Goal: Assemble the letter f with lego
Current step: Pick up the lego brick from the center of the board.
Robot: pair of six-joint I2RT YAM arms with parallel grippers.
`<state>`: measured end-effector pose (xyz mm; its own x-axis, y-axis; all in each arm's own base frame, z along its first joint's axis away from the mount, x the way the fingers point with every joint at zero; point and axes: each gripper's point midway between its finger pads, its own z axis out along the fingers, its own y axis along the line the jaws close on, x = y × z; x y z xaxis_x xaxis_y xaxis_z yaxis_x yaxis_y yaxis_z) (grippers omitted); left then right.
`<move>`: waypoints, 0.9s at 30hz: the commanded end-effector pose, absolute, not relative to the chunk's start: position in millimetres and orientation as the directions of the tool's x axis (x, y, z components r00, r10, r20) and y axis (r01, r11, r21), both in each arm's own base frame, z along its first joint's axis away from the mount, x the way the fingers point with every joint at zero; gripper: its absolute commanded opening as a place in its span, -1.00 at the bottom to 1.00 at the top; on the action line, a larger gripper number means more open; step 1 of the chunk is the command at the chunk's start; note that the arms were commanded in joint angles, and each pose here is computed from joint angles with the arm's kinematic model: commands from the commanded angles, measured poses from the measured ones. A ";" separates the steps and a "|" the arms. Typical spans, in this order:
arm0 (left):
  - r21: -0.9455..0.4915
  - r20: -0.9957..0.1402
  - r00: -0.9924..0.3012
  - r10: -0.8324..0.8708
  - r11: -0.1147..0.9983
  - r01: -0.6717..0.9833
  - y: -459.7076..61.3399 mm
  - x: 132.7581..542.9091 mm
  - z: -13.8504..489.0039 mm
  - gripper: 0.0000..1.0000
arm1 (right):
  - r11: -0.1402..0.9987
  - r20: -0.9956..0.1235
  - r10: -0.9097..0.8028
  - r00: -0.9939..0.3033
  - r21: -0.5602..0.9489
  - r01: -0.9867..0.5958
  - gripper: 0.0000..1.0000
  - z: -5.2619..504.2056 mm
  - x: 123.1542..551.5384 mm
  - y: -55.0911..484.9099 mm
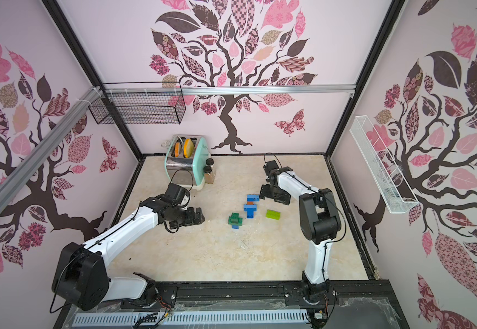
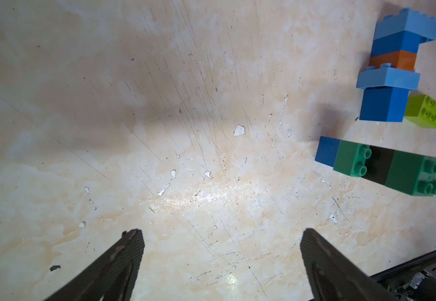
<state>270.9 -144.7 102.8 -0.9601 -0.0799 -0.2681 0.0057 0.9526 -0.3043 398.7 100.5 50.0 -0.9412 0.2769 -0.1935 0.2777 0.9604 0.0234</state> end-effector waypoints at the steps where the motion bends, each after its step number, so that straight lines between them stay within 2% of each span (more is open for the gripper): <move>1: -0.318 -0.302 -0.949 -0.090 0.948 0.011 -147.5 277.8 114.8 0.96 | 0.968 -0.186 0.253 -0.950 0.050 0.248 0.99 47.6 402.7 103.1; 14: -0.306 -0.282 -0.954 -0.106 0.952 -0.015 -146.7 281.6 101.9 0.96 | 0.965 -0.129 0.261 -0.957 0.060 0.255 0.88 36.1 378.3 102.4; 27: -0.303 -0.257 -0.962 -0.096 0.953 -0.014 -151.7 288.9 92.9 0.96 | 0.966 -0.130 0.248 -0.960 0.101 0.236 0.89 49.2 356.8 105.2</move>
